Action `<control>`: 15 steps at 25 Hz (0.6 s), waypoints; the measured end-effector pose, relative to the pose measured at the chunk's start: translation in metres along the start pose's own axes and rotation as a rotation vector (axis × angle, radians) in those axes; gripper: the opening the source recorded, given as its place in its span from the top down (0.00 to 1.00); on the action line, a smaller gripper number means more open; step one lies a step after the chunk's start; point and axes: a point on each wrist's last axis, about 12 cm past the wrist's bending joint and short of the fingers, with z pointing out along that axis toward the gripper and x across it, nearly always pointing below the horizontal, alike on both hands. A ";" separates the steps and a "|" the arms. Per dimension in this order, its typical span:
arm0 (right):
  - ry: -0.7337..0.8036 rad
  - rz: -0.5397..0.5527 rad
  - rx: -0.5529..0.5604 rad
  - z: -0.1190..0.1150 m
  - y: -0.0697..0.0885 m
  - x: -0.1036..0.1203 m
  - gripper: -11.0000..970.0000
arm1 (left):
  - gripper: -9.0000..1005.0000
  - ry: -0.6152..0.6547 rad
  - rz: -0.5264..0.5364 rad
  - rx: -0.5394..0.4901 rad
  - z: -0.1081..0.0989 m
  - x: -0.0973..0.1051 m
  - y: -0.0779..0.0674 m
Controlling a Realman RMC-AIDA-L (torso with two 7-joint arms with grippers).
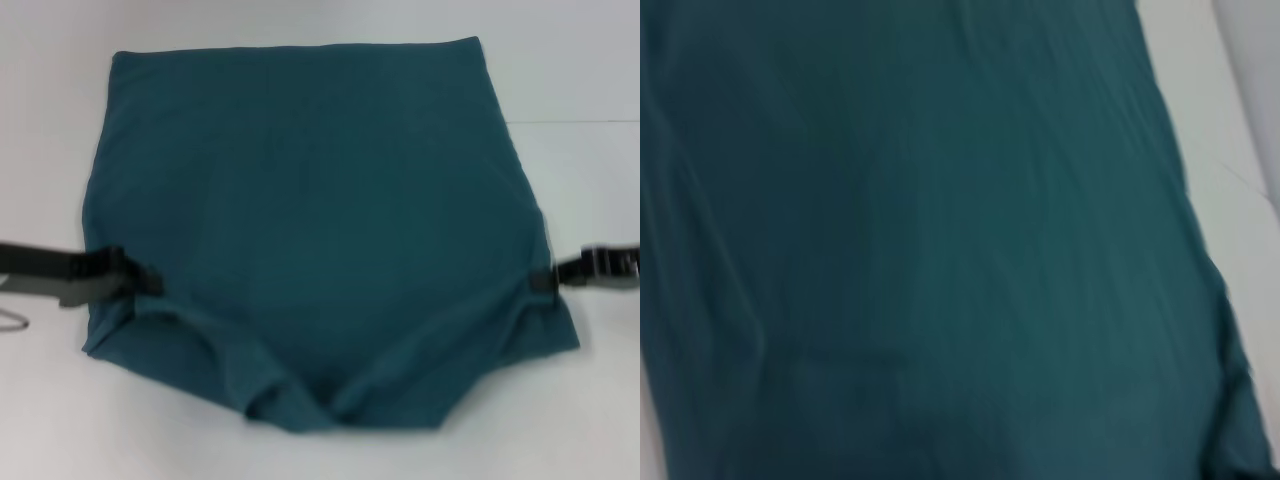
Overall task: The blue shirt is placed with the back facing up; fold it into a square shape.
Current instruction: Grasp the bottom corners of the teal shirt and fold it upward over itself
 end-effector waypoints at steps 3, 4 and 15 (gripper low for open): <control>-0.074 0.003 0.028 0.001 0.001 -0.016 0.97 | 0.99 -0.047 0.010 -0.064 0.008 -0.020 -0.007; -0.094 -0.002 0.034 0.001 0.002 -0.022 0.97 | 0.99 -0.063 0.018 -0.080 0.010 -0.027 -0.010; -0.237 -0.090 0.261 0.035 0.002 -0.057 0.97 | 0.98 -0.264 0.061 -0.230 0.044 -0.055 -0.018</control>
